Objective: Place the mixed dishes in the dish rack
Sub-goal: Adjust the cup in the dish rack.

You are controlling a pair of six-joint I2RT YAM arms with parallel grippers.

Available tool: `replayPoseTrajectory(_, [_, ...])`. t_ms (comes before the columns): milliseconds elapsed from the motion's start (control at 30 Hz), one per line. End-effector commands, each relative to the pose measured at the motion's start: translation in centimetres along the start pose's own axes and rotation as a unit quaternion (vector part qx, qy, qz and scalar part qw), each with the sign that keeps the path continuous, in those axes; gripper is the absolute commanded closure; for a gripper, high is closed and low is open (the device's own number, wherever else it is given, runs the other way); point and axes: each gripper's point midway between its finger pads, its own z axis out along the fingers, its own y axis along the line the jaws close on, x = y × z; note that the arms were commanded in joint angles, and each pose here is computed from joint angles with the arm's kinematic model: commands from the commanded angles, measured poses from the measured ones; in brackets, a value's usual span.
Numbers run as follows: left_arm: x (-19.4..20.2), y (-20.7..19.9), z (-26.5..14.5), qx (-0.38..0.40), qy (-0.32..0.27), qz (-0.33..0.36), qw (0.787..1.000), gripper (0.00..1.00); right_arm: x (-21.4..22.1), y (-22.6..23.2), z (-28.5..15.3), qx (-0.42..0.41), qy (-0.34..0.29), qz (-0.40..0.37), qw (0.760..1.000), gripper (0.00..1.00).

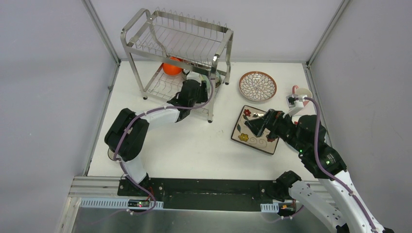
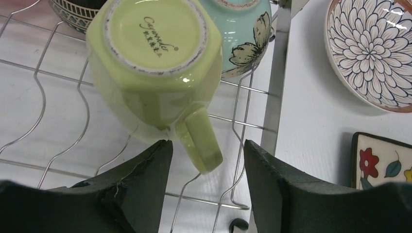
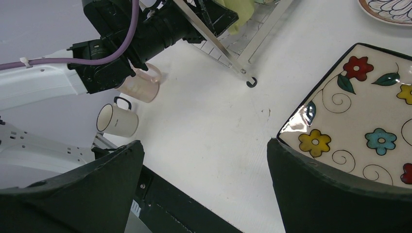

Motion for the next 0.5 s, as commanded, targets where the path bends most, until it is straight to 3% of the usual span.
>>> replayPoseTrajectory(0, [-3.0, -1.2, 1.2, 0.003, -0.049, -0.016, 0.999, 0.42, -0.9, 0.3, -0.2, -0.005, -0.021, -0.010, 1.000, 0.00])
replayPoseTrajectory(167, [-2.7, 0.0, 1.5, -0.022, -0.052, 0.008, 0.998, 0.51, -1.0, 0.1, -0.1, -0.001, -0.022, -0.015, 1.000, 0.00])
replayPoseTrajectory(467, [-2.2, -1.1, -1.3, 0.043, -0.054, 0.033, 0.997, 0.76, -0.6, -0.4, 0.3, 0.006, -0.018, -0.021, 1.000, 0.00])
